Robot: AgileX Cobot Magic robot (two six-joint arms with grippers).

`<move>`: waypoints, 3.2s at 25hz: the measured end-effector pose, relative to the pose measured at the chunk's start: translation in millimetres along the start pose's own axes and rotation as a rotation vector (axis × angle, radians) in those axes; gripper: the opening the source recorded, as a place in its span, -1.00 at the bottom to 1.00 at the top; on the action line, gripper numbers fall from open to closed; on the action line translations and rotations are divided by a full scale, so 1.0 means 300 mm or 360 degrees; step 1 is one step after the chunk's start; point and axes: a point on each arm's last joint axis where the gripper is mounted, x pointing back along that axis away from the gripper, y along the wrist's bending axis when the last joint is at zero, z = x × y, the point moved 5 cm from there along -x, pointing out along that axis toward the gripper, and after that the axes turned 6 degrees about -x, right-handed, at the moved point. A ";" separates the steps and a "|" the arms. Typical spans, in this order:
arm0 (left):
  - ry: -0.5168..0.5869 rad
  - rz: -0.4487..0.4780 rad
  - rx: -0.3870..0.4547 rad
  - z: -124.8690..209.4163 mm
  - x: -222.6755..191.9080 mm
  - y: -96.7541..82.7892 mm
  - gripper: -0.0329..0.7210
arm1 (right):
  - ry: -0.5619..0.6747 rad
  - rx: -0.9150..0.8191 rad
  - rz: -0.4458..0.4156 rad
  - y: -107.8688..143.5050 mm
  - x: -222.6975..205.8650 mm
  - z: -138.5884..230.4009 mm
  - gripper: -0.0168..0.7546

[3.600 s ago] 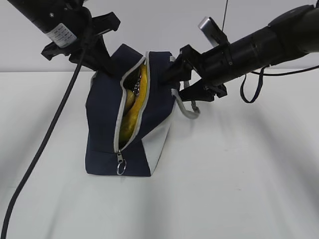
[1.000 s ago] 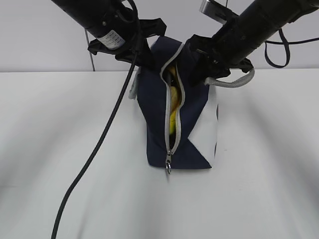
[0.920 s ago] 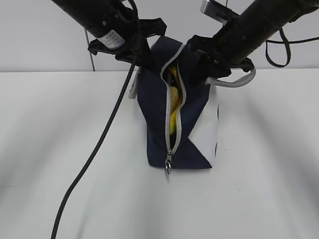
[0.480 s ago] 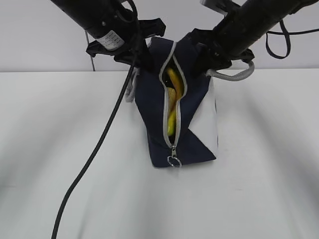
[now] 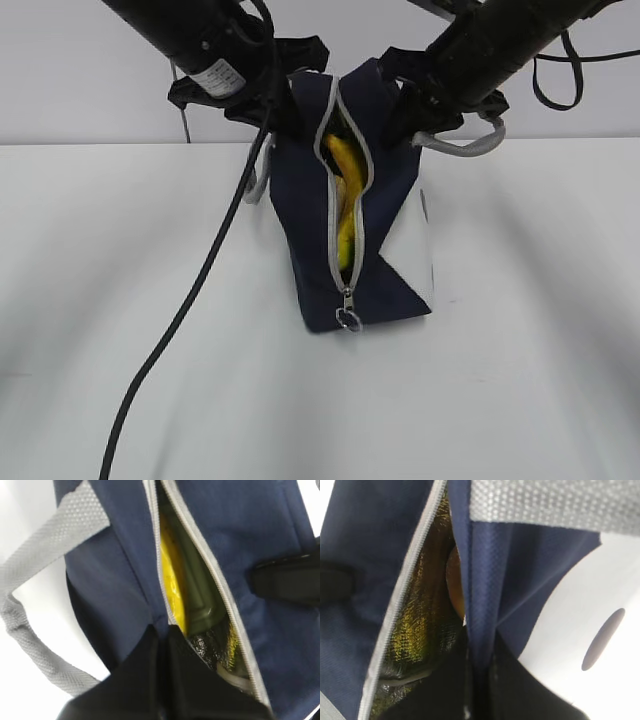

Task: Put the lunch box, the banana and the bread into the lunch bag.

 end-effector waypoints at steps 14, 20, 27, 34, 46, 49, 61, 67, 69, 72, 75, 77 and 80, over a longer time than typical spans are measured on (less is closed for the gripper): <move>-0.0083 -0.0049 -0.0051 -0.024 0.050 -0.002 -0.91 | 0.0015 -0.0020 -0.0019 -0.005 -0.020 -0.001 -0.95; -0.0060 -0.0097 -0.0087 -0.018 0.050 0.012 -0.91 | 0.0064 -0.0050 -0.0043 -0.016 -0.052 0.008 -0.90; -0.0029 -0.0098 -0.0088 -0.009 0.046 0.014 -0.87 | 0.0084 -0.0057 -0.0057 -0.014 -0.055 0.013 -0.18; -0.0028 -0.0092 -0.0083 -0.009 0.044 0.012 -0.56 | 0.0147 0.0001 -0.0098 0.022 -0.014 0.006 0.03; -0.0051 -0.0066 -0.0075 -0.014 0.070 -0.004 0.65 | 0.0020 -0.0039 0.0145 0.026 0.110 -0.057 0.04; -0.0081 -0.0063 -0.0096 -0.022 0.101 -0.016 0.65 | -0.0015 -0.0025 0.0149 0.044 0.146 -0.059 0.04; -0.0119 -0.0072 -0.0216 -0.016 0.251 -0.063 0.65 | -0.0165 -0.0008 0.0159 0.124 0.309 0.014 0.04; -0.0083 -0.0086 -0.0239 0.001 0.286 -0.070 0.62 | -0.0230 -0.0051 0.0176 0.088 0.287 0.166 0.04; -0.0059 -0.0084 -0.0240 0.008 0.287 -0.071 0.58 | -0.0271 -0.0035 0.0150 0.083 0.276 0.223 0.04; -0.0039 -0.0084 -0.0236 0.015 0.285 -0.070 0.52 | -0.0333 -0.0017 0.0097 0.084 0.270 0.310 0.04; -0.0001 -0.0085 -0.0214 0.051 0.277 -0.064 0.51 | -0.0370 0.0003 0.0044 0.079 0.251 0.399 0.04; 0.0018 -0.0089 -0.0198 0.084 0.281 -0.061 0.51 | -0.0376 0.0043 0.0019 0.072 0.232 0.442 0.04; 0.0034 -0.0097 -0.0179 0.139 0.286 -0.055 0.50 | -0.0358 0.0089 -0.0038 0.066 0.196 0.494 0.04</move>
